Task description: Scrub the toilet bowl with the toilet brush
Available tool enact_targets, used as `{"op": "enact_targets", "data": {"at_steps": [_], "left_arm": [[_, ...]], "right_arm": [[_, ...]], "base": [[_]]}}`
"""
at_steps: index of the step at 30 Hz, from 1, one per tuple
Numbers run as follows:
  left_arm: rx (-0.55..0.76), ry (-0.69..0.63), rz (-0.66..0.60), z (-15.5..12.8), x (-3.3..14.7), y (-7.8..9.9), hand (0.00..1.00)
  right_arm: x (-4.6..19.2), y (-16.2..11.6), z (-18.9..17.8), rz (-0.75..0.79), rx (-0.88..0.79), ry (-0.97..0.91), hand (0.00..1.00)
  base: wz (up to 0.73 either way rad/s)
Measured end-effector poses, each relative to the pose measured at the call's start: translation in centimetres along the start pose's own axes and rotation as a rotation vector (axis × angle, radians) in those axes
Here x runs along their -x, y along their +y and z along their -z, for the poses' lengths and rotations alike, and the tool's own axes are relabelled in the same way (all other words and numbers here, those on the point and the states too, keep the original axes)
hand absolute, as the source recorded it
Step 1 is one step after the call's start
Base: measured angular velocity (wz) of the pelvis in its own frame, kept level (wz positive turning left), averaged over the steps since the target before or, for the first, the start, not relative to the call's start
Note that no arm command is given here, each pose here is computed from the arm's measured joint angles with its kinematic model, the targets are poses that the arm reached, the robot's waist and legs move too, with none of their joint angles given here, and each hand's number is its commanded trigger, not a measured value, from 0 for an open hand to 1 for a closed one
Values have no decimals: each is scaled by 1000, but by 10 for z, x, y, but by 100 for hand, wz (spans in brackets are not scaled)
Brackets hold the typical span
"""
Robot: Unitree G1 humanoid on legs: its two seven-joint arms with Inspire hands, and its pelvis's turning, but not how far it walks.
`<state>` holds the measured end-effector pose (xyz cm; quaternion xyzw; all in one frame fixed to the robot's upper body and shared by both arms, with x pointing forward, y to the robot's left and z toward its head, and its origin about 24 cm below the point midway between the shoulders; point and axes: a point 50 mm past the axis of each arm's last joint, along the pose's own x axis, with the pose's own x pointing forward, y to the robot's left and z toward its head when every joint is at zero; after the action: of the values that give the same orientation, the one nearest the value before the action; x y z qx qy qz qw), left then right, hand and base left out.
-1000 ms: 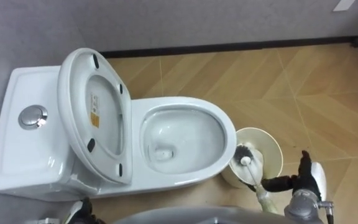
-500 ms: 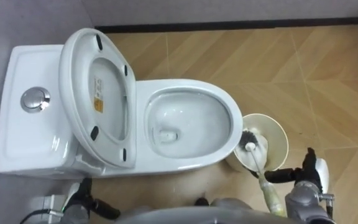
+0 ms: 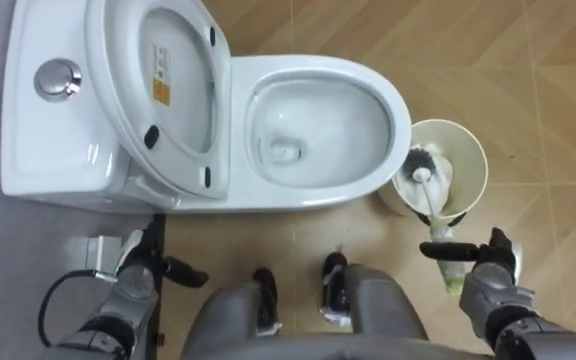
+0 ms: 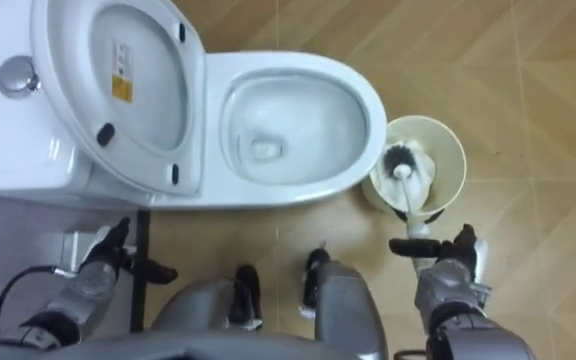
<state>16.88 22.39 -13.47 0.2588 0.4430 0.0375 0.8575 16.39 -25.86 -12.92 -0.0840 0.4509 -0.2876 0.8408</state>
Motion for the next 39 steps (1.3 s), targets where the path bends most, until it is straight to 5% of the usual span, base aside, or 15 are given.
{"op": "enact_targets", "data": {"at_steps": [23,39], "left_arm": [[22,-285,-36,-78,-2,7,0],[11,-345,-60,-83,2,12,0]], "right_arm": [[-15,-30,-67,38,54,-162,0],[-15,-33,-72,32,107,-184,0]], "base": [[3],[8]]}}
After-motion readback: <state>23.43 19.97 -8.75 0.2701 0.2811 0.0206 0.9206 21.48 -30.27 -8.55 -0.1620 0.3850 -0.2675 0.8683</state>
